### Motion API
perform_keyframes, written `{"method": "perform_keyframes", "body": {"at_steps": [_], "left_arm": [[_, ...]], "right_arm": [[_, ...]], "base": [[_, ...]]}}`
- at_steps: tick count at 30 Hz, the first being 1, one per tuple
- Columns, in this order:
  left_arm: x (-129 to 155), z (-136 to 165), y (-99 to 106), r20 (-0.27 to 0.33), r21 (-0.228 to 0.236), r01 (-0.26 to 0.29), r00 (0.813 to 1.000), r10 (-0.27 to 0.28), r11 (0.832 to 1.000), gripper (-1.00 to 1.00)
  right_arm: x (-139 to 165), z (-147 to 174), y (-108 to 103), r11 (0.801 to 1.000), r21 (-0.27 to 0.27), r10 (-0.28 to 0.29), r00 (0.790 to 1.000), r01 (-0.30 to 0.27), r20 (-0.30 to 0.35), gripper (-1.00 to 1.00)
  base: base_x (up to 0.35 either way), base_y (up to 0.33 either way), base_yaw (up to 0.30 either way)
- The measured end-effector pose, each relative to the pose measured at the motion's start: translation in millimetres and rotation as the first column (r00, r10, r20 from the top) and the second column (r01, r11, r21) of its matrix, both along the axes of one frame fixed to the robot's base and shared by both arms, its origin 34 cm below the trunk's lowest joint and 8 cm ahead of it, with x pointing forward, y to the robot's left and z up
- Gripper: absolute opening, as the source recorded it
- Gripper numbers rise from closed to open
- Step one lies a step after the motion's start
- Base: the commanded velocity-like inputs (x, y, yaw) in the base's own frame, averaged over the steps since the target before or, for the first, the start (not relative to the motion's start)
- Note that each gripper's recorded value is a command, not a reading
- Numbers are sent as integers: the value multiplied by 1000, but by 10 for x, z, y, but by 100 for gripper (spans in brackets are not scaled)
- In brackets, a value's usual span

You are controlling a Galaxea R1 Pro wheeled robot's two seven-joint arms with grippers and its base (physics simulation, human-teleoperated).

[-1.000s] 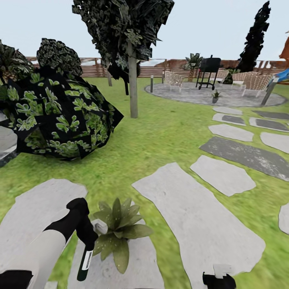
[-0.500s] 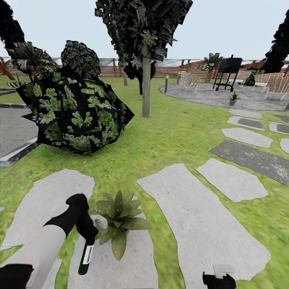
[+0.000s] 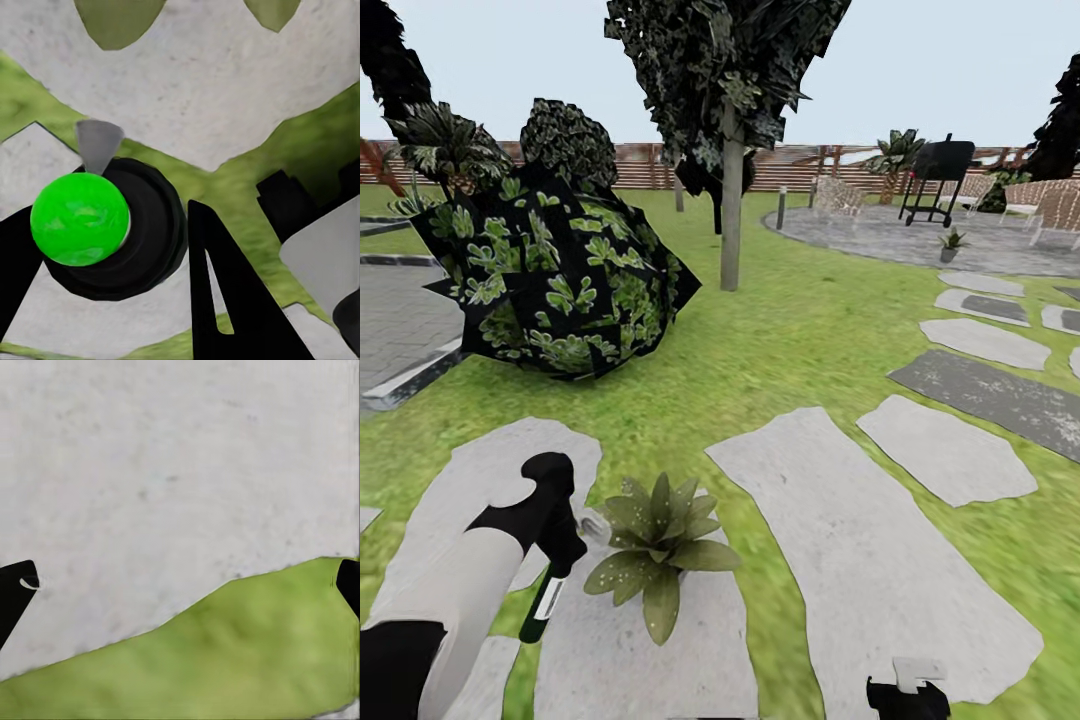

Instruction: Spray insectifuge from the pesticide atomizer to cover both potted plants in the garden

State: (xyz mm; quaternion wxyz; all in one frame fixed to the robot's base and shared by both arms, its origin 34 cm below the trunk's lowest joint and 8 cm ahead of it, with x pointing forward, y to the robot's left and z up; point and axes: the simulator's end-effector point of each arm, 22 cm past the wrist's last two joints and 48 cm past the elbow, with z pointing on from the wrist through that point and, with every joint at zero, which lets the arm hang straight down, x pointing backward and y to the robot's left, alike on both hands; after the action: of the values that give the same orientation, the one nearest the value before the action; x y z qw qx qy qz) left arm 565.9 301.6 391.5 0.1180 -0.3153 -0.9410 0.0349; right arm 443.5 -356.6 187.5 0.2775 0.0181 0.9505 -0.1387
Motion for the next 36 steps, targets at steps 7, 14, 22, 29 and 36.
{"method": "perform_keyframes", "body": {"at_steps": [7, 14, 22, 29, 36], "left_arm": [[10, 12, 3, 4, 0, -8, 1000, 8, 1000, -100], [221, 176, 19, 44, 3, -9, 999, 9, 1000, -100], [293, 237, 29, 53, 5, -5, 999, 5, 1000, -100], [291, 231, -35, 52, 2, 1, 999, -1, 1000, -100], [304, 239, -34, 57, 5, 1, 998, -2, 1000, -100]], "right_arm": [[-14, 25, -182, 1000, -24, -3, 1000, 3, -3, 100], [-16, 16, -151, 1000, -19, -6, 1000, 6, -4, 100], [-14, 12, -132, 1000, -16, -6, 1000, 6, -4, 100], [-12, 16, -138, 1000, -17, -6, 1000, 6, -3, 100], [-15, 13, -137, 1000, -17, -6, 1000, 6, -4, 100]], "base": [[222, 0, 1], [62, 0, 67], [1, 0, 261], [67, -118, 115], [32, -253, 3]]}}
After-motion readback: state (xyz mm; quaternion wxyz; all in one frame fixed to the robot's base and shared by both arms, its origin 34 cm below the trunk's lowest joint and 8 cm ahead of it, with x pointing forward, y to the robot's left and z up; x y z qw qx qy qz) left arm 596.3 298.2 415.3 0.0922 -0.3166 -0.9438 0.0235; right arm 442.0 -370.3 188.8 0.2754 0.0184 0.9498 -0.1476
